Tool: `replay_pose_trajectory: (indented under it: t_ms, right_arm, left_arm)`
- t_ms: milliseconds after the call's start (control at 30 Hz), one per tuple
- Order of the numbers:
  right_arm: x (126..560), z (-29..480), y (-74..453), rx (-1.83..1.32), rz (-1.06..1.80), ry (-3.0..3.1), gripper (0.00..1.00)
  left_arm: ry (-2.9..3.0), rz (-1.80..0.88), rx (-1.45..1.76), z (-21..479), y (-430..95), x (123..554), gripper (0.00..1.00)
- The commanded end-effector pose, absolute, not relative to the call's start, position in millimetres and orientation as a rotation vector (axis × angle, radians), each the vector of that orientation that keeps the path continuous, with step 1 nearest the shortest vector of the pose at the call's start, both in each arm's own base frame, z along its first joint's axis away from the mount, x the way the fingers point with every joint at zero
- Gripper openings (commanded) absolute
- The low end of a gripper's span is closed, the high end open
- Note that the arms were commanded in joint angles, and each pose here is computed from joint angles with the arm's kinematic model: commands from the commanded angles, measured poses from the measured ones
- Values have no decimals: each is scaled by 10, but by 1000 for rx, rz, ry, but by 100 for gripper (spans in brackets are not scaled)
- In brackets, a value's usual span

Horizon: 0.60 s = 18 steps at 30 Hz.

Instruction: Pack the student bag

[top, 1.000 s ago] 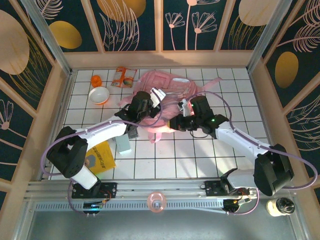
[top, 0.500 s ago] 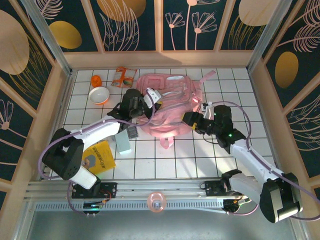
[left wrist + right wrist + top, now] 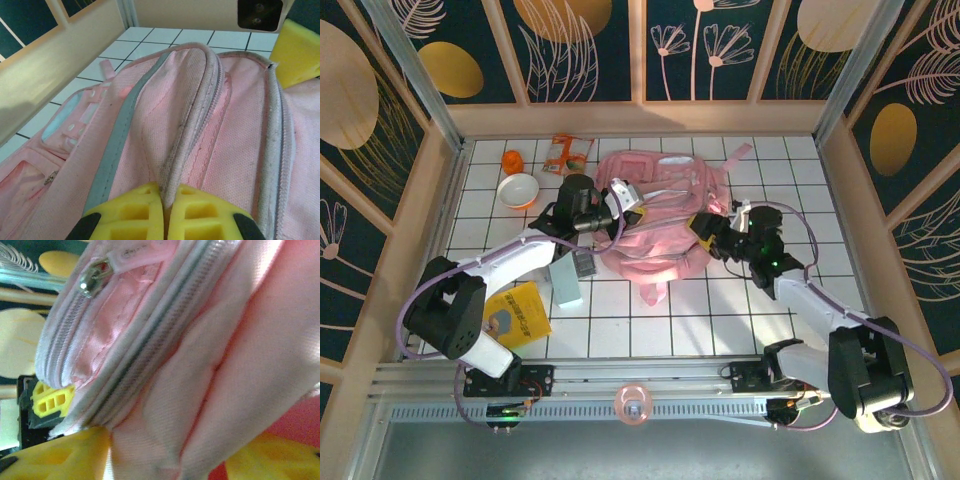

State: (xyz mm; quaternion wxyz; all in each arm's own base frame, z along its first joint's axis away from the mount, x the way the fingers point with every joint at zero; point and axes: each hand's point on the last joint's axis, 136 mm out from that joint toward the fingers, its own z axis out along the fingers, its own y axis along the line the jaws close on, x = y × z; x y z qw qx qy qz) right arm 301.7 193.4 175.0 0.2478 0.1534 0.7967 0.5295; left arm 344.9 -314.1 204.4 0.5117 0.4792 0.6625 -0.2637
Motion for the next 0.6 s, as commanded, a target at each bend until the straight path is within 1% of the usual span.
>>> replay_pose_trajectory:
  t_ms: [0,67,133,167,233,300,333,367,467,500,567]
  right_arm:
    - [3166,1961,1884,484,1474,2027,30]
    - [3116,2020,1898,521,1496,1958,11]
    - [3062,2090,1943,543,1508,1909,2]
    - [3042,2127,1981,553,1503,1891,0]
    - [3026,2192,2002,599,1478,1841,0]
    - [3023,2238,1985,658,1453,1777,0]
    - [3026,2275,1965,679,1443,1737,0]
    - [3009,2305,1985,684,1442,1711,0]
    - [3027,2376,2027,704,1421,1671,0]
    - [3033,2396,2056,701,1419,1667,0]
    - [3046,2442,2126,685,1422,1666,0]
  left_arm:
    - [1340,-650,1156,2748,-3291,3452,0]
    - [1401,-565,1080,2726,-3236,3675,0]
    - [1480,-466,989,2686,-3162,3945,0]
    - [1520,-418,941,2660,-3119,4082,0]
    - [1571,-370,890,2636,-3083,4246,5]
    - [1614,-381,851,2653,-3076,4291,13]
    - [1631,-407,826,2688,-3065,4268,21]
    - [1648,-437,798,2723,-3041,4225,31]
    - [1726,-535,690,2782,-2931,4039,48]
    - [1771,-572,618,2779,-2858,3969,51]
    - [1861,-626,512,2716,-2738,3828,52]
